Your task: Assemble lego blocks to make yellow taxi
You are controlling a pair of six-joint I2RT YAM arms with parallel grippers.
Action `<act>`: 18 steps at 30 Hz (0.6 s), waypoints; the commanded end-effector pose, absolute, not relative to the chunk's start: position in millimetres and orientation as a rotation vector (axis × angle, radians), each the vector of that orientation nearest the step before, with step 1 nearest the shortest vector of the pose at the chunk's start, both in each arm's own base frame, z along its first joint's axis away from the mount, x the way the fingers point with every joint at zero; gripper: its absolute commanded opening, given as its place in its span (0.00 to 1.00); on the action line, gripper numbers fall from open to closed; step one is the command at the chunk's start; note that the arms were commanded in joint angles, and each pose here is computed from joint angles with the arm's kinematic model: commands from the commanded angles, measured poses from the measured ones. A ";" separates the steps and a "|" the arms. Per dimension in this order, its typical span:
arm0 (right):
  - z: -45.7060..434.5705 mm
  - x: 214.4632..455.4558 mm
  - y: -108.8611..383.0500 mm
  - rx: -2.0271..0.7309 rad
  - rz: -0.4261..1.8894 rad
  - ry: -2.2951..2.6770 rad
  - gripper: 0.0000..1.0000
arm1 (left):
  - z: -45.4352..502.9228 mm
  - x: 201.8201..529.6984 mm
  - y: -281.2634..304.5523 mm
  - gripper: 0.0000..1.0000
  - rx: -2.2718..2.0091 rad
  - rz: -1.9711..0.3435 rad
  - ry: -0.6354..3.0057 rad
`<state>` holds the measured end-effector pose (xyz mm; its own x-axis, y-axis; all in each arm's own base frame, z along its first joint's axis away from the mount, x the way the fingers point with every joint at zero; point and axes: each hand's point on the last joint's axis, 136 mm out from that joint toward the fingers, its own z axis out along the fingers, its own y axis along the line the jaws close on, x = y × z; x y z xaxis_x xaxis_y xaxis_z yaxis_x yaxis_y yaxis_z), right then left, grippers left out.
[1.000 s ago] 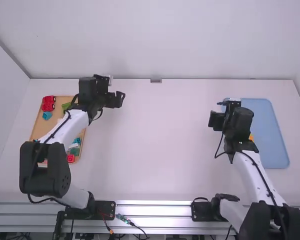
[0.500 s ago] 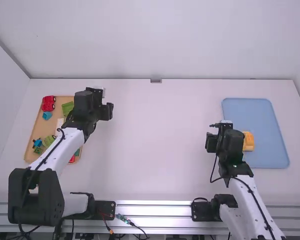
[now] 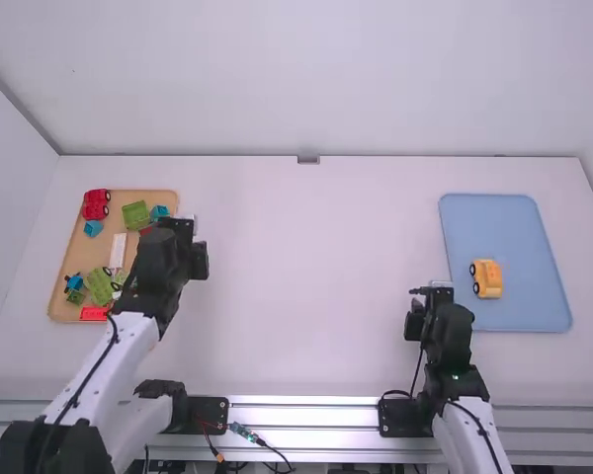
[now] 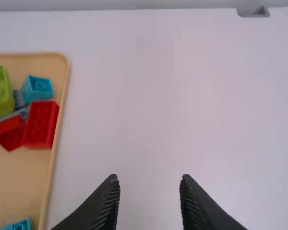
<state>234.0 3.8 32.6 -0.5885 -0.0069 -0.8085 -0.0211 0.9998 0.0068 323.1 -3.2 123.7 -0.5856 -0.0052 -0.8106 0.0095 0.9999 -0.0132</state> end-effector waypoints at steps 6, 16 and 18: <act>60.8 241.9 2.8 -0.010 0.016 2.060 0.12 | 98.1 285.9 0.0 0.15 0.000 0.000 2.190; 99.2 247.6 2.8 -0.011 0.015 1.889 0.00 | 54.2 247.0 0.0 0.00 0.000 0.000 2.190; 105.4 248.0 2.8 -0.011 0.015 1.862 0.00 | 46.0 241.5 0.0 0.00 0.000 0.000 2.190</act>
<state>248.9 3.6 106.4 -0.2941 -0.0049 -0.9558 -0.0207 0.9998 0.0012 247.0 -1.6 54.4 -0.5762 -0.0050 -0.8173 0.0032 1.0000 -0.0084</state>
